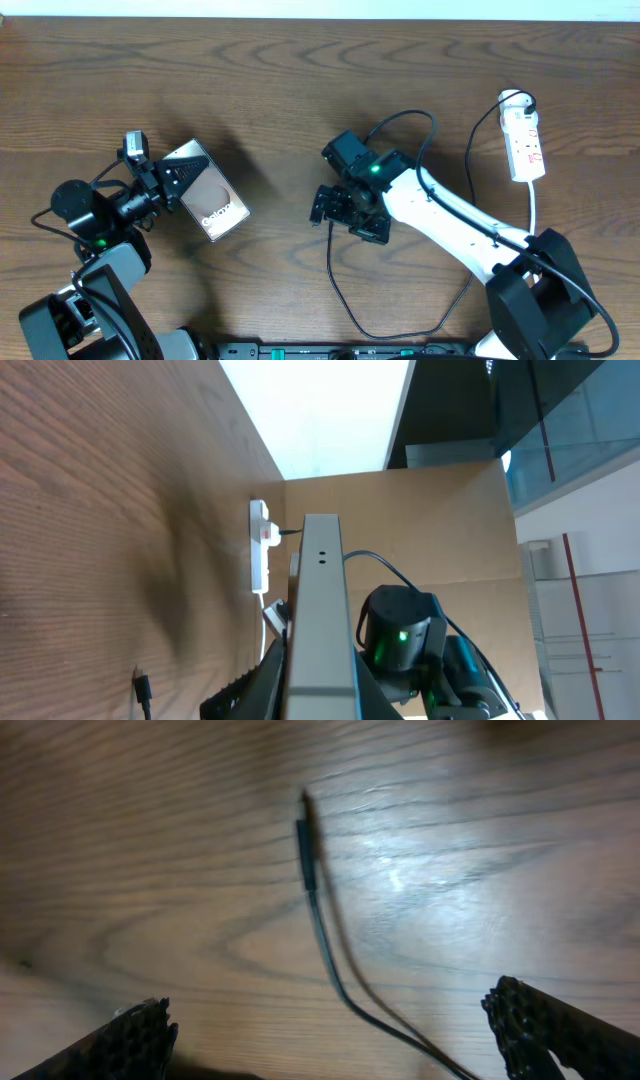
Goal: Plug charger to phone and switch on socket
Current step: 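Move the open right gripper over the black cable's connector end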
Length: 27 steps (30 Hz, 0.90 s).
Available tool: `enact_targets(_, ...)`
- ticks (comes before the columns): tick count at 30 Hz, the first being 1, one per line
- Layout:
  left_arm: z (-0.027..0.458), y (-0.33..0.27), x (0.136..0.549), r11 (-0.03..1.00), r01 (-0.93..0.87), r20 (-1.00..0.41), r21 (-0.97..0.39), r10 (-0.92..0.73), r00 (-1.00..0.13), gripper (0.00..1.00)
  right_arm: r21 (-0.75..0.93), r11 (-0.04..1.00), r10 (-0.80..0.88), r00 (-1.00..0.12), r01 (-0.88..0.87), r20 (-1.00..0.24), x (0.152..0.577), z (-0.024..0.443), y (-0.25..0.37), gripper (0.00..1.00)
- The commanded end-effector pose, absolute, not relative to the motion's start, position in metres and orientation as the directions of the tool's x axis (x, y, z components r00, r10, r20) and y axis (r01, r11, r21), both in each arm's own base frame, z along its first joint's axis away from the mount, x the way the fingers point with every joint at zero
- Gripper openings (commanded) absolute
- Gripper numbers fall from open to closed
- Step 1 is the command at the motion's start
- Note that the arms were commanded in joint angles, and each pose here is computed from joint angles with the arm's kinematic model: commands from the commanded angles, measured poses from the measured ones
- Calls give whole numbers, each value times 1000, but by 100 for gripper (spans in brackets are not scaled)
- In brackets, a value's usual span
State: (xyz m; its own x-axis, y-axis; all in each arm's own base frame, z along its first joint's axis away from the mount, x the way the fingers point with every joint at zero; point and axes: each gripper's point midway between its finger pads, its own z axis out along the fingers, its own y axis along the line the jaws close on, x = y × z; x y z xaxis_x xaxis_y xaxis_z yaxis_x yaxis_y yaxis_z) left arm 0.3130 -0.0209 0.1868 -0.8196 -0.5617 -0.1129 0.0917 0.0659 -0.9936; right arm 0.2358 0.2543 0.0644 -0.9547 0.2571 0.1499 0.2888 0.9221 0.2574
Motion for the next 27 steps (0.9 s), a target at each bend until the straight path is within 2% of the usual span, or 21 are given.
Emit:
enact_targets(1, 195, -17, 316, 91, 131, -159, -987, -568, -807, 8, 247, 922, 270, -952, 299, 146, 241, 65, 250, 99)
enact_targets(10, 195, -17, 316, 90, 131, -159, -987, -569, -807, 7, 198, 931, 272, -946, 306, 178, 238, 45, 249, 99)
enact_targets(16, 195, -17, 316, 90, 130, -158, -987, -568, -808, 8, 175, 937, 270, -944, 304, 192, 239, 27, 252, 95)
enact_targets(27, 195, -18, 315, 99, 144, -175, -985, -561, -809, 7, 85, 955, 276, -956, 285, 101, 243, 20, 239, 99)
